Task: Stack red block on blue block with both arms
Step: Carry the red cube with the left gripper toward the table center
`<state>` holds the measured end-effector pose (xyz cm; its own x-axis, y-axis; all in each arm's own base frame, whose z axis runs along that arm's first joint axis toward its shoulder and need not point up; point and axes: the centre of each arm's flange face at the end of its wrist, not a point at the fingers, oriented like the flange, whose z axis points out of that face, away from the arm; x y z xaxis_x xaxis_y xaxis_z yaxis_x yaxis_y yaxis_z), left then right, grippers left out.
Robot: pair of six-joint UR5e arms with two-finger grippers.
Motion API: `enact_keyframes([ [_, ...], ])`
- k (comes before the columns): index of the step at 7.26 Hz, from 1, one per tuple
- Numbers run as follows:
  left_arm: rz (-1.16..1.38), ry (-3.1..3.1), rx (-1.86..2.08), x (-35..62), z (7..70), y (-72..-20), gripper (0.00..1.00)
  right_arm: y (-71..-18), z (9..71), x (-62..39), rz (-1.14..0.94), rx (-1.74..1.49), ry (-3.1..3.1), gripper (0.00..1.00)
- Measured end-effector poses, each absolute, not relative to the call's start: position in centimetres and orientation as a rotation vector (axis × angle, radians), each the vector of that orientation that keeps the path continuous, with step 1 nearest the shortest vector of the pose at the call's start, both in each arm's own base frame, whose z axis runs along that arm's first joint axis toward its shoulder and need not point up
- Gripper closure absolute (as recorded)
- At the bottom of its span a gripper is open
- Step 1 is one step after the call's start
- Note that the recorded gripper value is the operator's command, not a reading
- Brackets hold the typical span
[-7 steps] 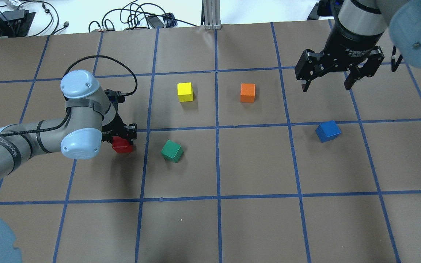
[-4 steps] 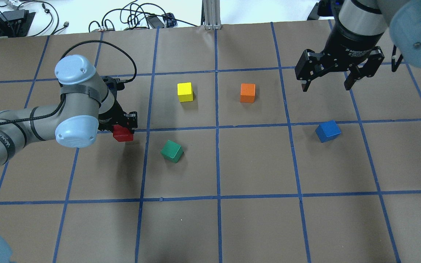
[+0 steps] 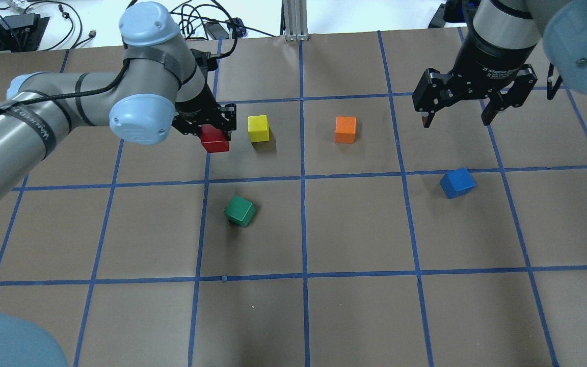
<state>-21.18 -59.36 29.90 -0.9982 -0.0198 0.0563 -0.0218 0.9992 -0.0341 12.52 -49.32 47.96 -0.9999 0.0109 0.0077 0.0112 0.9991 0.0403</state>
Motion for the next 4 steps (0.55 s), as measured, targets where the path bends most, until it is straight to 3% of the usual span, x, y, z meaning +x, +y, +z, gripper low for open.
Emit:
enact_keyframes([
  [4,0.026,-3.080,0.013,-34.1,25.5,-56.6,1.00,-49.4,48.0,12.2,-0.056,0.007,-3.130,0.00],
])
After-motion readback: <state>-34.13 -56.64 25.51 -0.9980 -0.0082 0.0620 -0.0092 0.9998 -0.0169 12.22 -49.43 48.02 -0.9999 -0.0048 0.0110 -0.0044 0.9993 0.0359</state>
